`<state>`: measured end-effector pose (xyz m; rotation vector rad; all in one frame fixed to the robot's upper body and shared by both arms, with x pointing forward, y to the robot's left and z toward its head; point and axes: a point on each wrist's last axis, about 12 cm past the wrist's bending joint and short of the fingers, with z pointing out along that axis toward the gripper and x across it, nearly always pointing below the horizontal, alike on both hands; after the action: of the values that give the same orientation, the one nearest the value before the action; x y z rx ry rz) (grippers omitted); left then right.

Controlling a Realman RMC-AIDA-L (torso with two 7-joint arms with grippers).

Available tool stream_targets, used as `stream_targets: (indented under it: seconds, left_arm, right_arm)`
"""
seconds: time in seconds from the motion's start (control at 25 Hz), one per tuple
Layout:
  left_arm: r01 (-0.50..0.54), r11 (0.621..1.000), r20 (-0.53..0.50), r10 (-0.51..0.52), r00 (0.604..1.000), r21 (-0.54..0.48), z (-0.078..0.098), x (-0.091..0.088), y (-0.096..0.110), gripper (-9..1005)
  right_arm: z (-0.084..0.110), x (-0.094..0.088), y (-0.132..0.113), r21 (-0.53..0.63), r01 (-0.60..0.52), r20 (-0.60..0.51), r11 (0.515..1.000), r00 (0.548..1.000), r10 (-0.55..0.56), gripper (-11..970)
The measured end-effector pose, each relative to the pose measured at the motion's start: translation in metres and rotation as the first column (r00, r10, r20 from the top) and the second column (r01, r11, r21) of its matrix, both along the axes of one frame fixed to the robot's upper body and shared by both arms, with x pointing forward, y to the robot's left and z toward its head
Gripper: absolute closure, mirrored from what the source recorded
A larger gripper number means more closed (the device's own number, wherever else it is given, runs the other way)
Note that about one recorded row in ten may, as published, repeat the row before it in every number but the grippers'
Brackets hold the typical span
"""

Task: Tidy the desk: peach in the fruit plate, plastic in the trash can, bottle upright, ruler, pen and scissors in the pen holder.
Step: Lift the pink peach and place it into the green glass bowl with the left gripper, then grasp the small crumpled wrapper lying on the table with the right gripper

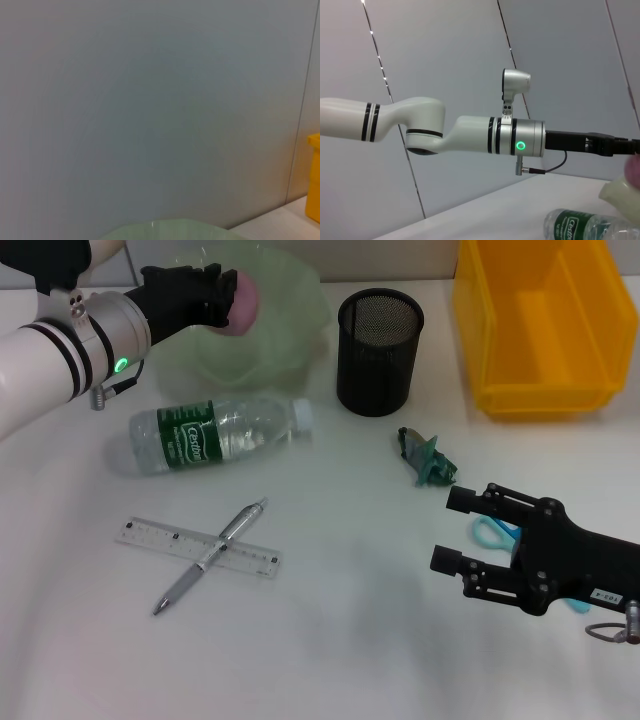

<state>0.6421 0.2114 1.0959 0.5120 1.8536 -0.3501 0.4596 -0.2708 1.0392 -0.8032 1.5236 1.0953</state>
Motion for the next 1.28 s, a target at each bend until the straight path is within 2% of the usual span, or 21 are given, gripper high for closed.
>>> stream_targets:
  seconds: [0.16,0.44,0.64,0.96,1.04,1.28]
  left_arm:
    - [0.003,1.0,0.0,-0.003,1.0,0.004,0.0,0.0,0.0,817]
    - [0.004,1.0,0.0,-0.004,1.0,0.003,0.0,0.0,0.0,601]
    - [0.02,1.0,0.003,-0.02,1.0,-0.003,0.0,-0.002,-0.002,357]
    - [0.137,0.989,0.015,-0.137,0.99,-0.057,0.003,-0.012,-0.009,354]
    - [0.174,0.981,0.03,-0.173,0.985,-0.081,0.007,-0.016,-0.008,324]
    - [0.269,0.944,0.107,-0.252,0.962,-0.191,0.014,-0.042,0.001,235]
  right_arm:
    - [0.0,0.003,0.001,-0.006,0.0,0.003,1.0,1.0,0.0,195]
    - [0.001,0.004,0.001,-0.009,0.0,0.004,1.0,1.0,0.0,196]
    - [0.001,0.005,0.001,-0.01,0.002,0.005,1.0,1.0,-0.002,196]
    - [0.0,0.004,0.001,-0.013,0.006,0.003,1.0,1.0,-0.006,196]
    - [0.0,0.004,0.001,-0.013,0.006,0.003,1.0,1.0,-0.006,196]
    - [0.0,0.002,-0.002,-0.007,0.017,0.0,1.0,1.0,-0.017,196]
